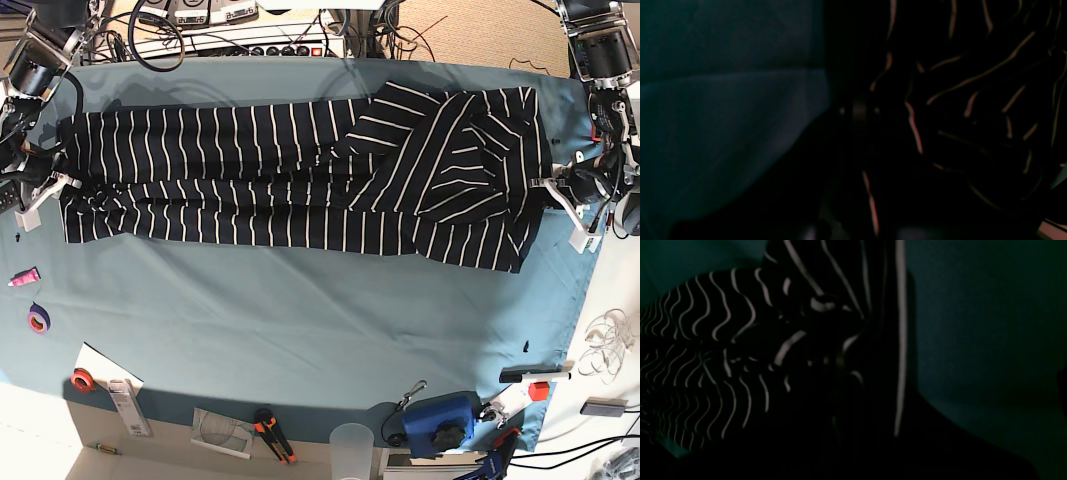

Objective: Layout the t-shirt on the table in an organized manner, then fold the t-shirt properly
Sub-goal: 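Fold the strip's end with the right gripper toward the left gripper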

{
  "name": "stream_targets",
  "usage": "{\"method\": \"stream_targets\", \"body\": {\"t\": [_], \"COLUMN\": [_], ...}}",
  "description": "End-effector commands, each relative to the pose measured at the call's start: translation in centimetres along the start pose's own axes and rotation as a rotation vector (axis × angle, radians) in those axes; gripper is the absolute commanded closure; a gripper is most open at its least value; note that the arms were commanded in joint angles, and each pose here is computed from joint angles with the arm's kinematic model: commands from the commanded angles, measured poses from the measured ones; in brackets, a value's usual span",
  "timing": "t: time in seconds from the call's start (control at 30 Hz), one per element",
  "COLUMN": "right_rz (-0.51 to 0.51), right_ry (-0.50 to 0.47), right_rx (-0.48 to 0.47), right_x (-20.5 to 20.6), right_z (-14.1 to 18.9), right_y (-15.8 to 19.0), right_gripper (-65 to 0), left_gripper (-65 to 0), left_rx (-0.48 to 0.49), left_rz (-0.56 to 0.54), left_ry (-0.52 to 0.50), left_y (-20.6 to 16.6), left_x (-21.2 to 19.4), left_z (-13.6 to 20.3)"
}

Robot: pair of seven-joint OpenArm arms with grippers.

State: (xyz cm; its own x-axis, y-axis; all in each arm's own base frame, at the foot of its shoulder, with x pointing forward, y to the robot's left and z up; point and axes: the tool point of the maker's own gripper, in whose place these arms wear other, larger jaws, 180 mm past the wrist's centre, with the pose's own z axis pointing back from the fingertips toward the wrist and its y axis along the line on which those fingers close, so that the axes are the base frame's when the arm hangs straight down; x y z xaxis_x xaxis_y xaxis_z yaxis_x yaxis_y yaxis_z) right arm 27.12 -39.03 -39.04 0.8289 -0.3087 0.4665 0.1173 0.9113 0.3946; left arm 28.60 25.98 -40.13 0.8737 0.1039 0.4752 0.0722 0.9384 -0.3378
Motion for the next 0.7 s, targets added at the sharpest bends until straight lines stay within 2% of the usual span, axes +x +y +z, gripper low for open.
{"method": "stream_targets", "body": {"t": [0.0, 0.03, 0.13, 0.2, 0.37, 0.5, 0.6, 0.67], "right_rz": [0.015, 0.015, 0.015, 0.015, 0.015, 0.014, 0.022, 0.043], "right_ry": [0.032, 0.033, 0.034, 0.034, 0.034, 0.054, 0.061, 0.055], "right_rx": [-0.075, -0.075, -0.075, -0.076, -0.075, -0.075, -0.049, -0.027], "right_x": [0.3, 0.3, 0.2, 0.3, 0.3, -0.1, 0.1, 0.7], "right_z": [1.5, 1.5, 1.5, 1.5, 1.5, 1.5, 1.7, 2.0], "right_y": [-1.7, -1.7, -1.7, -1.7, -1.7, -1.7, -1.0, -0.1], "right_gripper": [0.0, 0.0, 0.0, 0.0, 0.0, 0.0, 0.0, 0.0], "left_gripper": [0.0, -2.1, -17.7, -22.5, -22.4, -22.4, -22.4, -22.4], "left_rx": [0.037, 0.037, -0.011, -0.044, -0.104, -0.095, -0.051, -0.004], "left_rz": [-0.014, -0.015, 0.001, 0.002, -0.043, -0.147, -0.224, -0.227], "left_ry": [-0.026, -0.032, -0.066, -0.072, -0.057, -0.152, -0.263, -0.325], "left_y": [1.0, 1.0, 0.4, -0.2, -2.2, -3.7, -4.1, -3.3], "left_x": [1.1, 1.3, 2.2, 2.6, 4.3, 6.8, 8.7, 9.1], "left_z": [0.8, 0.9, 1.4, 1.8, 2.8, 5.1, 8.2, 10.4]}}
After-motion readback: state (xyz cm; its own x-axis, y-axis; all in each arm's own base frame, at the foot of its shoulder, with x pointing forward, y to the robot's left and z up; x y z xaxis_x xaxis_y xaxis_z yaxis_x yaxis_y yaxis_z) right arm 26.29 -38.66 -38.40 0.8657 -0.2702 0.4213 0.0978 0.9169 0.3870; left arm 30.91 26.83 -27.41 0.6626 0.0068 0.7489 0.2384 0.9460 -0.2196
